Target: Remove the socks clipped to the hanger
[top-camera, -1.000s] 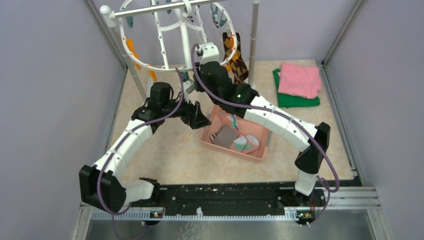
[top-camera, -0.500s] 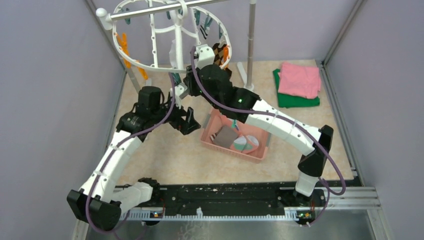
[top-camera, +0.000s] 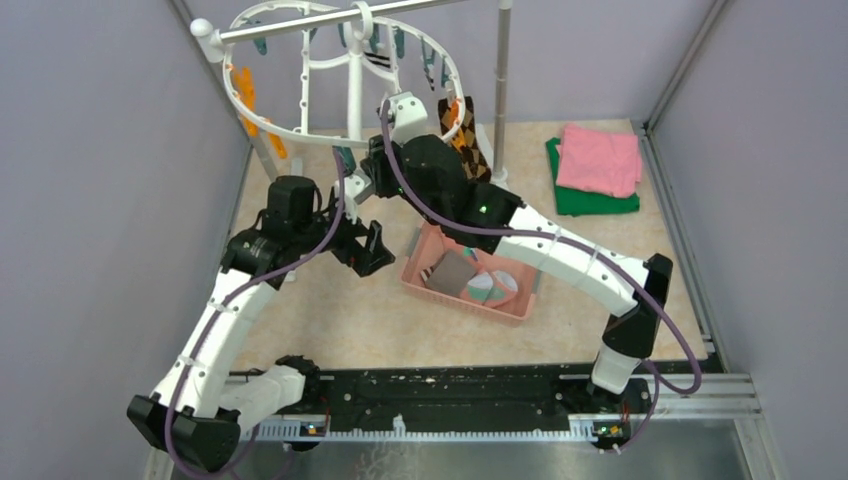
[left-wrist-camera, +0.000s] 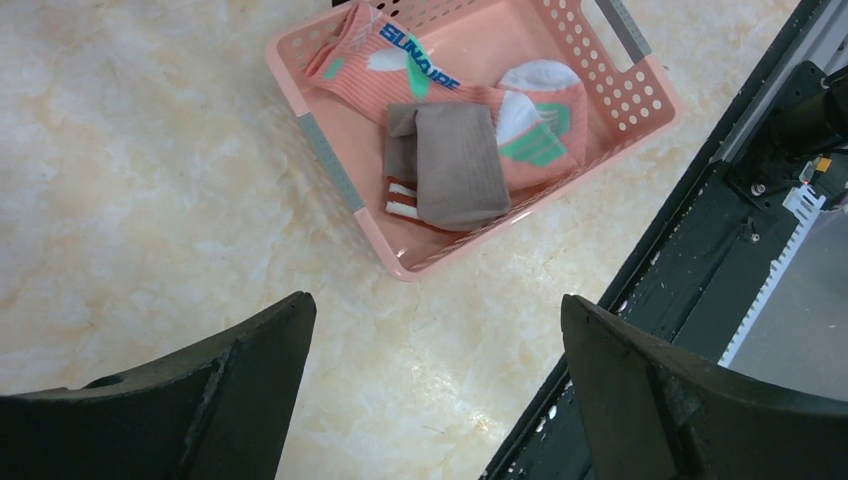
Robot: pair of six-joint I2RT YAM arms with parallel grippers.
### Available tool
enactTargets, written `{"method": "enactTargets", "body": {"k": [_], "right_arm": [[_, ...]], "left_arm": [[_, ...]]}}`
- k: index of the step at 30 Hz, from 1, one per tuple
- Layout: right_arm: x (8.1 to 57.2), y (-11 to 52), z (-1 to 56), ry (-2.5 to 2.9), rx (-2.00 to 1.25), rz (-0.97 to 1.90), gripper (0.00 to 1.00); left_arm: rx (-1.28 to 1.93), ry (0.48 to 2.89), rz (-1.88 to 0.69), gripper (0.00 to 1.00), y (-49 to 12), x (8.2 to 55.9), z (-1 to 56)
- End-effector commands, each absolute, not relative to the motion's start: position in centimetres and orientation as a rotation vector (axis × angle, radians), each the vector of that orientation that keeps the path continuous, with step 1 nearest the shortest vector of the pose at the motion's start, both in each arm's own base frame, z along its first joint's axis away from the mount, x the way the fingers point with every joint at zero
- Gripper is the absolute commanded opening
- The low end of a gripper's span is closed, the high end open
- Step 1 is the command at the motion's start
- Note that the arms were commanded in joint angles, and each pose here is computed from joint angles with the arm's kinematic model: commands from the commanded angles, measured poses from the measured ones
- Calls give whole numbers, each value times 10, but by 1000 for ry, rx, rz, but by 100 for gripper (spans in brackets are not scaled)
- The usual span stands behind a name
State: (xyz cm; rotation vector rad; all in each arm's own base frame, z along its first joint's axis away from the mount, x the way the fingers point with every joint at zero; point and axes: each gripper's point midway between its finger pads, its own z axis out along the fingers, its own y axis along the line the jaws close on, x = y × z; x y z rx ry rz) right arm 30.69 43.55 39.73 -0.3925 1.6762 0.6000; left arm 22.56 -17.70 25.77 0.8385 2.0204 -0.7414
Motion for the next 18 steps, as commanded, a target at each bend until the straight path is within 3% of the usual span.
{"method": "enactTargets", "body": {"k": [1,4,9,13,18], "right_arm": [[317,430,446,1539,-267,685,18],[312,430,445,1549,-293,705,36],[298,420,439,1581,-352,741,60],[288,406,434,1610,-380,779,72],[273,384,425,1624,-421,810,80]], "left_arm": [[1169,1762,-829,99,-193,176,301],[1157,1749,-814,99,-191,174,310],[985,1750,-602,99,-173,208,327],[886,1748,-554,99,-170,226,343],[783,1749,-440,99,-160,257,366]]}}
